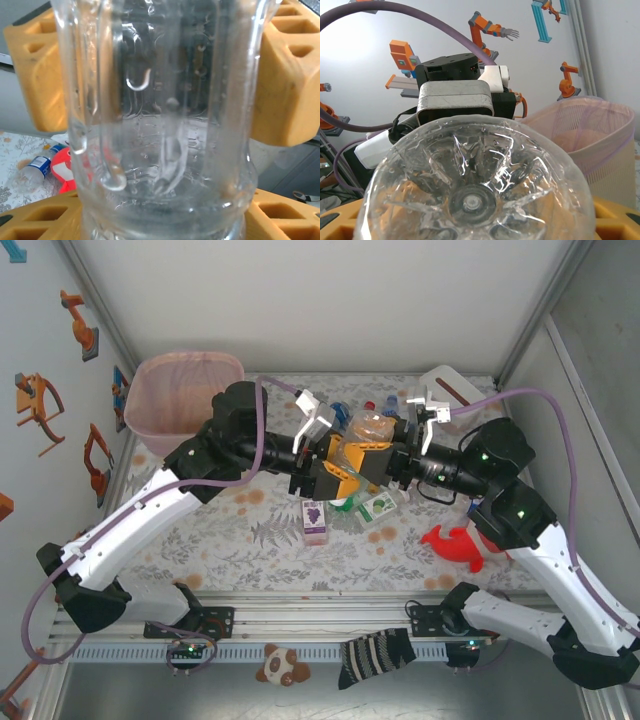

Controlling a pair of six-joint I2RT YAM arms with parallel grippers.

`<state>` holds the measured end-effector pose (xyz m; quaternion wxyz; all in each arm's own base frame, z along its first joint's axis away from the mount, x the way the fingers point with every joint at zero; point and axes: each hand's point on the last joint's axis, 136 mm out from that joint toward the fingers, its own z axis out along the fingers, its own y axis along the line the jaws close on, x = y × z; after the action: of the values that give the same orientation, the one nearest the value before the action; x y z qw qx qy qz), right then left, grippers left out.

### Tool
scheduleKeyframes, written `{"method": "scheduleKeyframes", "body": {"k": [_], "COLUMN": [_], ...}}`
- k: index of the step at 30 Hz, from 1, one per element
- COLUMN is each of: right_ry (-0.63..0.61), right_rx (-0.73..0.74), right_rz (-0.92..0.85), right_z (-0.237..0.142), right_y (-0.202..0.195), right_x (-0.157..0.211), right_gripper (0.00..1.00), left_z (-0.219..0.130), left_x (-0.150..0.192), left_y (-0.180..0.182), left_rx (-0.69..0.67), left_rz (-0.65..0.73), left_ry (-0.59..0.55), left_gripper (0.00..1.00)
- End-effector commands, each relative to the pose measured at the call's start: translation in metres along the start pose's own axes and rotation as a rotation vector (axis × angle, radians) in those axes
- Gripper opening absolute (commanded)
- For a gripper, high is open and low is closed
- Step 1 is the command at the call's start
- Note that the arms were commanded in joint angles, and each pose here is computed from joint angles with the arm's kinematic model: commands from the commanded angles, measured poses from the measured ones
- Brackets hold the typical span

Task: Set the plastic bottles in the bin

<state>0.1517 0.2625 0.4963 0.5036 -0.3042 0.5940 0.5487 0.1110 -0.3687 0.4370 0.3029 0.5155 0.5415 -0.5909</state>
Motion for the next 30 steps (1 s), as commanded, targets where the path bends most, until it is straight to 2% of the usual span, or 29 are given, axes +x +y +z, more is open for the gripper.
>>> {"method": "scheduleKeyframes", "body": {"k": [1, 6, 11, 16, 22, 26, 30], "right_ry": [-0.054, -0.050, -0.036, -0.035, -0.041, -0.039, -0.035], "right_rx": [-0.023, -0.009, 0.035, 0.108, 0.206, 0.243, 0.256], "right_rz": [-0.032, -0.031, -0.032, -0.037, -0.055, -0.058, -0.058], "right_z": [-0.007, -0.009, -0.017, -0.031, -0.053, -0.061, -0.063], "right_y": [0.013, 0.012, 0.008, 0.002, -0.004, -0.007, -0.009], "right_x": [-0.017, -0.015, -0.010, -0.005, -0.001, 0.001, 0.003], "right_gripper": [0.56, 0.59, 0.81, 0.86, 0.86, 0.86, 0.86], "left_z": [-0.001, -0.003, -0.008, -0.020, -0.057, -0.095, -0.148], "left_x": [-0.007, -0.008, -0.010, -0.011, -0.020, -0.026, -0.032], "left_y": [-0.012, -0.014, -0.013, 0.000, 0.043, 0.074, 0.106], "left_rx": [0.031, 0.028, -0.008, -0.100, -0.353, -0.554, -0.775], "left_rz": [0.047, 0.061, 0.081, 0.074, 0.006, -0.051, -0.148], "left_ry": [-0.006, -0.010, -0.017, -0.023, -0.059, -0.084, -0.146], "left_gripper": [0.56, 0.53, 0.53, 0.51, 0.50, 0.50, 0.49]}}
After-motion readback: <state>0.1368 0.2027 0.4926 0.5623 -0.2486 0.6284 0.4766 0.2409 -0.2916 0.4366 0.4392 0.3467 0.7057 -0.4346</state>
